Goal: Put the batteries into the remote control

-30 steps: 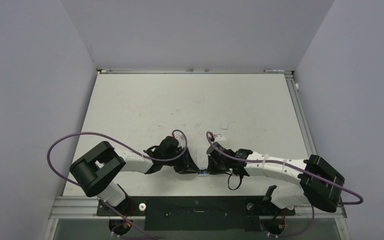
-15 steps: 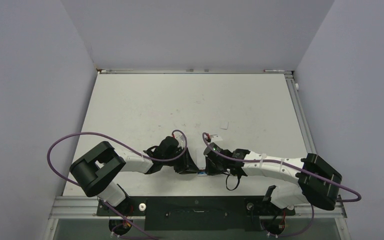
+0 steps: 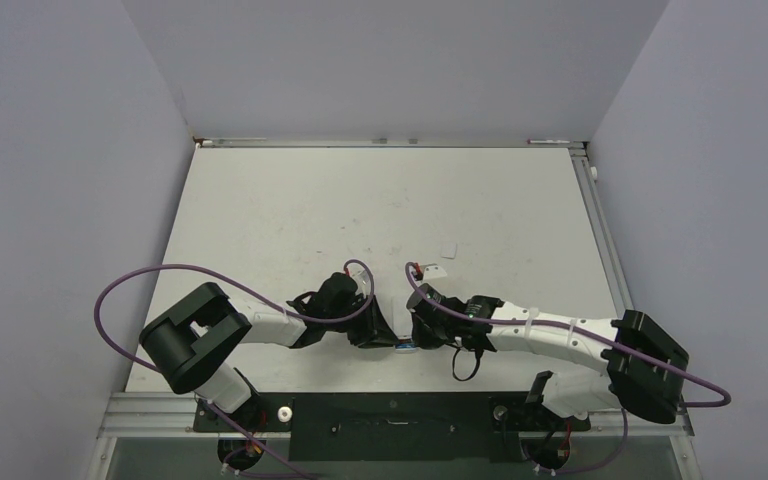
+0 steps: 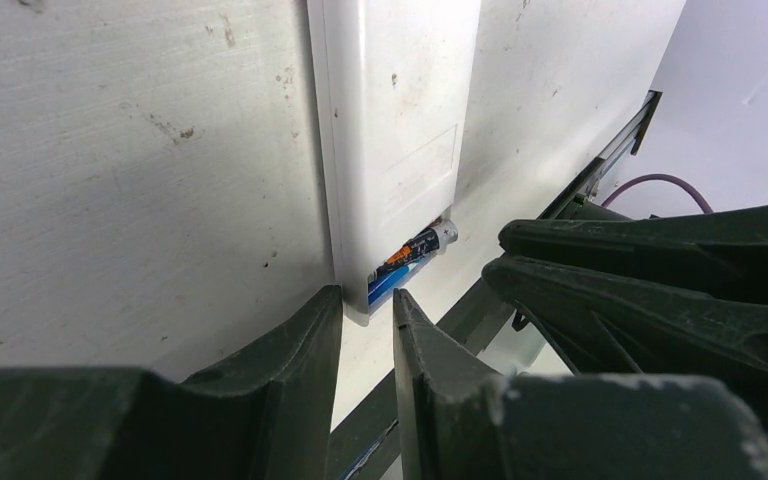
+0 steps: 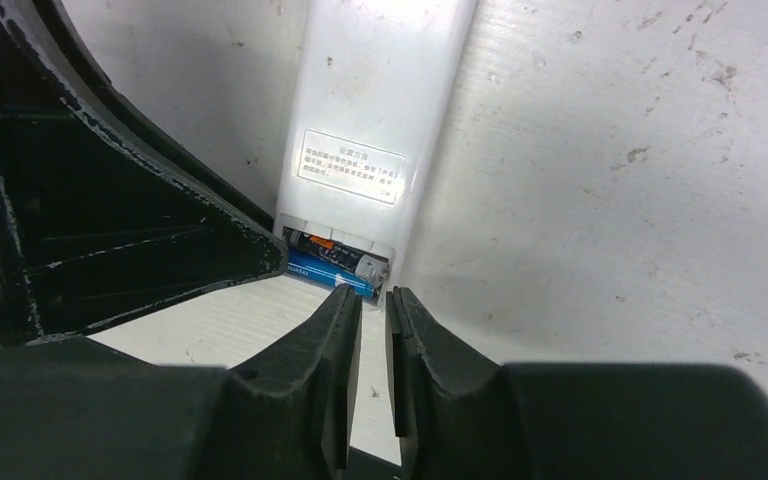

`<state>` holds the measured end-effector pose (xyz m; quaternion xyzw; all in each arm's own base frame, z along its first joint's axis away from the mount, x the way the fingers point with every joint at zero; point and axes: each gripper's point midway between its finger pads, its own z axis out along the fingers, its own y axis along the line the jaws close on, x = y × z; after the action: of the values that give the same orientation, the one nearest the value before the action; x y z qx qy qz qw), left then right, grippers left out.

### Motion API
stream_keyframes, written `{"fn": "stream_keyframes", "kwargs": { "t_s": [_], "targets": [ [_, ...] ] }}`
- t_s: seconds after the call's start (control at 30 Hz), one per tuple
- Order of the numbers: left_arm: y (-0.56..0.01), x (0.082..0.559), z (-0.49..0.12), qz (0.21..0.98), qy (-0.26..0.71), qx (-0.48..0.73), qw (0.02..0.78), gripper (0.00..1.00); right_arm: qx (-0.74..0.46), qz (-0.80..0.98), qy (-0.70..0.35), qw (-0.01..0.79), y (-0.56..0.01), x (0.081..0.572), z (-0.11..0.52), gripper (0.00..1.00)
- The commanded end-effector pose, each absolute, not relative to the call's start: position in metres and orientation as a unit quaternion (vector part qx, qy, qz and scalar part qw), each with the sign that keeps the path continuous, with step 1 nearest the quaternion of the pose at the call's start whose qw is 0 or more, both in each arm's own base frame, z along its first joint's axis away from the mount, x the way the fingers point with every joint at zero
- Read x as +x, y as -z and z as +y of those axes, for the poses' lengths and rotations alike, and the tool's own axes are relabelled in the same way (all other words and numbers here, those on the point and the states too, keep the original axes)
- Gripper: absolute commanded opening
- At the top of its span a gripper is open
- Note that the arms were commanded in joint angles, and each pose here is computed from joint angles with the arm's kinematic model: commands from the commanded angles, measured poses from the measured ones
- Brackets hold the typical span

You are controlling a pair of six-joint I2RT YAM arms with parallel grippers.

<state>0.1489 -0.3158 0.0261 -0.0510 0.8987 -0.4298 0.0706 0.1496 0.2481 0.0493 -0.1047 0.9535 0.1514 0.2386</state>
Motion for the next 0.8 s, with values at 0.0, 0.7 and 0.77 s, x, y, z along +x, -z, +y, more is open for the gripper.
{"fn": "stream_keyframes", "kwargs": {
  "t_s": [0.0, 0.7, 0.77],
  "targets": [
    [-0.0392, 0.1521, -0.3238, 0.887, 0.453, -0.041, 0.083, 0.22, -0.091, 0.949, -0.15, 0.262, -0.0611, 0.1594, 0.2522, 0.18],
    [-0.0333, 0.1519, -0.3246, 0.893, 0.442, -0.04, 0.073, 0.17, -0.091, 0.951, -0.152, 0.254, -0.0537, 0.1611, 0.2608, 0.18],
    [-0.0332, 0.1518, -0.3248, 0.893, 0.442, -0.04, 0.073, 0.17, -0.093, 0.951, -0.153, 0.253, -0.0528, 0.1609, 0.2618, 0.17]
  ]
}}
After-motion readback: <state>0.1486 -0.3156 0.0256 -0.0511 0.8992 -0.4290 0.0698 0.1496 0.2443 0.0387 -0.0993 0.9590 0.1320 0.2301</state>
